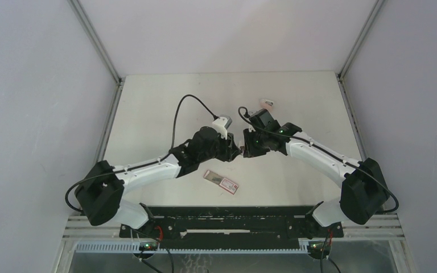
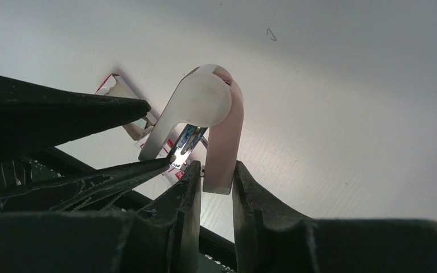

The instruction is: Load the staples into the stapler

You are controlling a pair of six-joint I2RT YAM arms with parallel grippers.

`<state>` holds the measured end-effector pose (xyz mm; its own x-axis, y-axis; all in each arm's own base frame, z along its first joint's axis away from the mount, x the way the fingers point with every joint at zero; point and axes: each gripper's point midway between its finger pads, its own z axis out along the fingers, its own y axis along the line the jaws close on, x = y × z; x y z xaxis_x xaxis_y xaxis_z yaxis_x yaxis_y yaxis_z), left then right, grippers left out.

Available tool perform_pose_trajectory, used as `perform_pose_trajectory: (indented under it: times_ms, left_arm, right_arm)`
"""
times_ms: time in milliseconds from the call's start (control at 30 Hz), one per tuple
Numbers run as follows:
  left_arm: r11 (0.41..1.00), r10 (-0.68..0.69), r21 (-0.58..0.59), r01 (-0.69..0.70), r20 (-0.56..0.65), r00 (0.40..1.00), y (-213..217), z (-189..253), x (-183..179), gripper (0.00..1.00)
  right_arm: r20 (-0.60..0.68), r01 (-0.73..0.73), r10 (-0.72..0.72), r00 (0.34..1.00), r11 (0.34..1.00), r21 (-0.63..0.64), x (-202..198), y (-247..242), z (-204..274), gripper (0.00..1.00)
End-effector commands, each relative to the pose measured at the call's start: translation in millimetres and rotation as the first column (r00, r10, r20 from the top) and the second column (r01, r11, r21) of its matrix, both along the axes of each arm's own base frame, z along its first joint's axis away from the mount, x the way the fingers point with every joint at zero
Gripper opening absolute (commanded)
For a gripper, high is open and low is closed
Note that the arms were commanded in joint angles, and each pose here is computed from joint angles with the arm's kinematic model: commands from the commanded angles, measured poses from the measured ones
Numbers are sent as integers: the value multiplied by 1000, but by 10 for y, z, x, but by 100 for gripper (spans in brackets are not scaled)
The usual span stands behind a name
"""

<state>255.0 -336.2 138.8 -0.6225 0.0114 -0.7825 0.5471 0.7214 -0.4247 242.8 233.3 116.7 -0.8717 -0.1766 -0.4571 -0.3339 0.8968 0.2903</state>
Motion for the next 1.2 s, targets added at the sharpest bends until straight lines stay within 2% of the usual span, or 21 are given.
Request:
perform_pose_trajectory:
  times_ms: [0, 233, 733, 1167]
  left_arm:
    - [1000, -6, -1, 6, 35, 999, -114, 166, 57, 40]
    - [999, -9, 46, 8, 20, 1000, -173, 84, 47, 39]
    - [995, 4, 99, 0, -37, 999, -234, -108, 19, 1]
    - [988, 0, 156, 9, -60, 998, -93, -338, -71, 0]
  right_arm:
    - [42, 12, -13, 999, 1000, 29, 56, 53, 111, 6]
    - [43, 13, -14, 999, 1000, 19, 54, 31, 104, 6]
    - [48, 47, -43, 998, 997, -69, 121, -82, -56, 6]
    - [29, 34, -29, 999, 986, -164, 206, -192, -326, 8]
